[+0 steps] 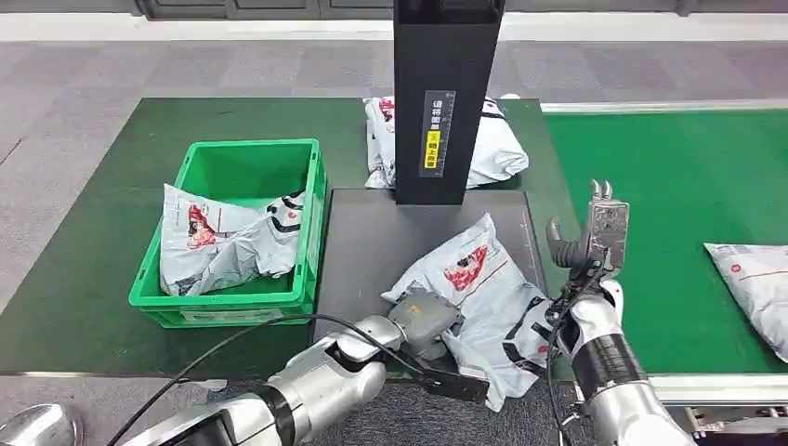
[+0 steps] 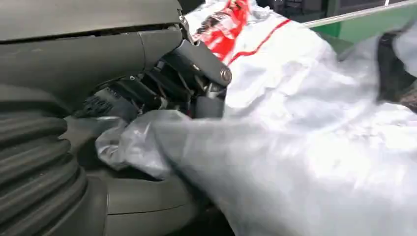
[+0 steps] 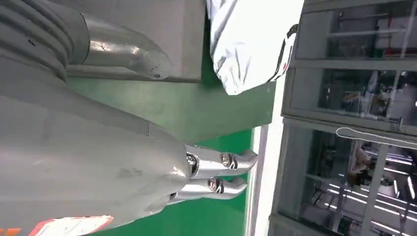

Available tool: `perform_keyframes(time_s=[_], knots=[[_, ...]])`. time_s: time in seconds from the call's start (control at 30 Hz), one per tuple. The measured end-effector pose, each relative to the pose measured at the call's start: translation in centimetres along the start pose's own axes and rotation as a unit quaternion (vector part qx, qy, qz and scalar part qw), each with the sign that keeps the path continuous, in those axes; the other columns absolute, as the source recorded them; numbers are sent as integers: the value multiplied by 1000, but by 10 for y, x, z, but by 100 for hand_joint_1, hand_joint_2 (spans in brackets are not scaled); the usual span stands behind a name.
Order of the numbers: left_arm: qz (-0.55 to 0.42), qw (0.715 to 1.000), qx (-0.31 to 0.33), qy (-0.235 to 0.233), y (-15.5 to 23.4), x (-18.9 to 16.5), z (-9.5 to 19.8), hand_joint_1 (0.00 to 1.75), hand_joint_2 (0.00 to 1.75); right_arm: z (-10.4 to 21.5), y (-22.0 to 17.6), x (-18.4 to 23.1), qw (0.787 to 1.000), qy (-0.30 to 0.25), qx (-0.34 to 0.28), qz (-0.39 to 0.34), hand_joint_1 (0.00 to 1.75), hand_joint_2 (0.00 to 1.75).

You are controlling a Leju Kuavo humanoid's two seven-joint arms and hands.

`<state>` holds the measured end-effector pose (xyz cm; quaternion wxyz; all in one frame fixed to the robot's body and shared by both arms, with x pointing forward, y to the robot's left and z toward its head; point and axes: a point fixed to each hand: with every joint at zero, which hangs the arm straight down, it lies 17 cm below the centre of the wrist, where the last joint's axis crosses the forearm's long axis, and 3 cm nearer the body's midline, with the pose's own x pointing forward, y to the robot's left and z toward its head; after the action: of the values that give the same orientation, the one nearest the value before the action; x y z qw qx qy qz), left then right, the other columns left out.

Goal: Moved the parcel from conveyor to table for the left to box.

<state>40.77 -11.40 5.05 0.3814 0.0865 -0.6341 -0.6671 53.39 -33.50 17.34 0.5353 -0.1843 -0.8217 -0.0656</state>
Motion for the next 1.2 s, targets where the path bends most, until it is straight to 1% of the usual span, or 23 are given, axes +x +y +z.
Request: perform_keyframes(time_s=[0.17, 0.27, 0.37, 0.47, 0.57, 0.6, 0.7, 0.73, 0.8, 0.87, 0.93, 1.07, 1.1, 1.2], knots=[[24, 998, 53, 0, 18, 0, -1, 175, 175, 6, 2, -6, 1000, 10, 9, 11, 0, 175], [29, 995, 98, 8, 36, -6, -1, 175, 175, 9, 2, -9, 1000, 15, 15, 18, 0, 175], [38, 987, 158, 14, 60, -10, 2, 175, 175, 10, 0, -11, 999, 16, 13, 24, 0, 175], [42, 970, 240, 22, 100, -19, 8, 175, 175, 9, -2, -10, 999, 14, 7, 28, 0, 175], [2, 959, 282, 8, 135, -22, 12, 175, 175, 8, -9, -9, 1000, 11, -7, 27, 0, 175], [-15, 954, 298, 7, 151, -27, 14, 175, 175, 8, -10, -9, 1000, 9, -10, 28, 0, 175], [-45, 935, 351, 29, 205, -53, 27, 175, 175, 9, -16, -12, 999, 13, -19, 26, 0, 175], [-65, 929, 363, 33, 221, -62, 34, 175, 175, 11, -16, -13, 999, 14, -18, 26, 0, 175], [-85, 912, 396, 59, 254, -95, 55, 175, 175, 13, -18, -16, 999, 18, -18, 27, 0, 175], [-78, 900, 419, 90, 271, -121, 72, 175, 175, 16, -18, -18, 999, 21, -17, 27, 0, 175], [-85, 883, 443, 128, 290, -153, 97, 175, 175, 17, -17, -19, 999, 25, -12, 23, 0, 175], [-104, 849, 479, 196, 318, -209, 152, 175, 175, 22, -22, -25, 999, 35, -4, 20, 0, 175], [-108, 838, 488, 217, 324, -226, 170, 175, 175, 24, -23, -26, 999, 37, -2, 20, 0, 175], [-125, 809, 512, 258, 338, -262, 221, 175, 175, 30, -30, -30, 999, 42, -3, 19, 0, 175]])
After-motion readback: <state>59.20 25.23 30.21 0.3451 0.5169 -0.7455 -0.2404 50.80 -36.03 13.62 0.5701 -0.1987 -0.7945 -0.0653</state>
